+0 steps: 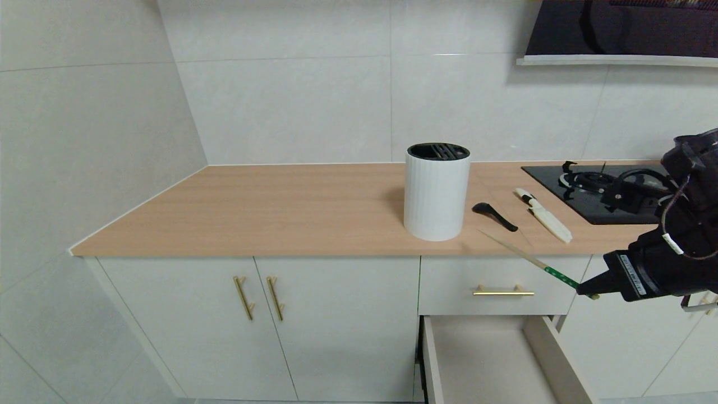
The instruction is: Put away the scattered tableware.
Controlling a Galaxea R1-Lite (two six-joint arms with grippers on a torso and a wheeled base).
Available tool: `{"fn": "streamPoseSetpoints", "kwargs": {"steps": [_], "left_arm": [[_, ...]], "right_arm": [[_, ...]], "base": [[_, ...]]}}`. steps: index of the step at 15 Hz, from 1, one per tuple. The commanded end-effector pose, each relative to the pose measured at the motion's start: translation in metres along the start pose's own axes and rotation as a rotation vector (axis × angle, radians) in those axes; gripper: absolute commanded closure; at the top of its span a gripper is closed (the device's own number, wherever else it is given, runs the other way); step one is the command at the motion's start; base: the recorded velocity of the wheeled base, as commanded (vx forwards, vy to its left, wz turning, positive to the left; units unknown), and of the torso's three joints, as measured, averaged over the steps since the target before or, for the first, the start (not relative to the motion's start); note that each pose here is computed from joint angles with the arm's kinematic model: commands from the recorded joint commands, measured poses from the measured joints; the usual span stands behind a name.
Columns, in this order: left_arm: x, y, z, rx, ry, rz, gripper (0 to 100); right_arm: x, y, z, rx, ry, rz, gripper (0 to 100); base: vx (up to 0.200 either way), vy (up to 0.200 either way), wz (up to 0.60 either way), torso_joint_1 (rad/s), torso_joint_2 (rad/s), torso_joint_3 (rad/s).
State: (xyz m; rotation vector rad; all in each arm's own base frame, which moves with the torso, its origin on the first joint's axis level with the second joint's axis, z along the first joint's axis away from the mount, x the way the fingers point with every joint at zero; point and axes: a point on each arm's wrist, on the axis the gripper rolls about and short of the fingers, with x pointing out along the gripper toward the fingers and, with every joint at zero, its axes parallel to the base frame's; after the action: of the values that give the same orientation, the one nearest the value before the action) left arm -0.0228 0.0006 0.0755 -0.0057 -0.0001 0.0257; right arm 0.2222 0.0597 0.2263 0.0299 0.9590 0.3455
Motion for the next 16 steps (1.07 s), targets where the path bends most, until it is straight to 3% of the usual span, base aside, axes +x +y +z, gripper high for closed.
{"fn": "streamPoseSetpoints", "kwargs": {"steps": [1, 13, 16], "left_arm": [[0.000, 0.000, 0.000, 0.000, 0.000, 0.000, 0], [0.000, 0.000, 0.000, 0.000, 0.000, 0.000, 0], [0.000, 0.000, 0.000, 0.000, 0.000, 0.000, 0]], "right_arm": [[0.001, 0.002, -0.003, -0.009, 0.010, 0.005, 100], [0.025, 0.008, -0.006, -0.036, 0.098, 0.015, 100], [0.028, 0.008, -0.006, -0.036, 0.107, 0.014, 100]], "base": [[0.000, 0.000, 0.00, 0.000, 0.00, 0.000], [0.000, 0.000, 0.00, 0.000, 0.00, 0.000], [0.000, 0.000, 0.00, -0.134, 0.31, 0.176]]}}
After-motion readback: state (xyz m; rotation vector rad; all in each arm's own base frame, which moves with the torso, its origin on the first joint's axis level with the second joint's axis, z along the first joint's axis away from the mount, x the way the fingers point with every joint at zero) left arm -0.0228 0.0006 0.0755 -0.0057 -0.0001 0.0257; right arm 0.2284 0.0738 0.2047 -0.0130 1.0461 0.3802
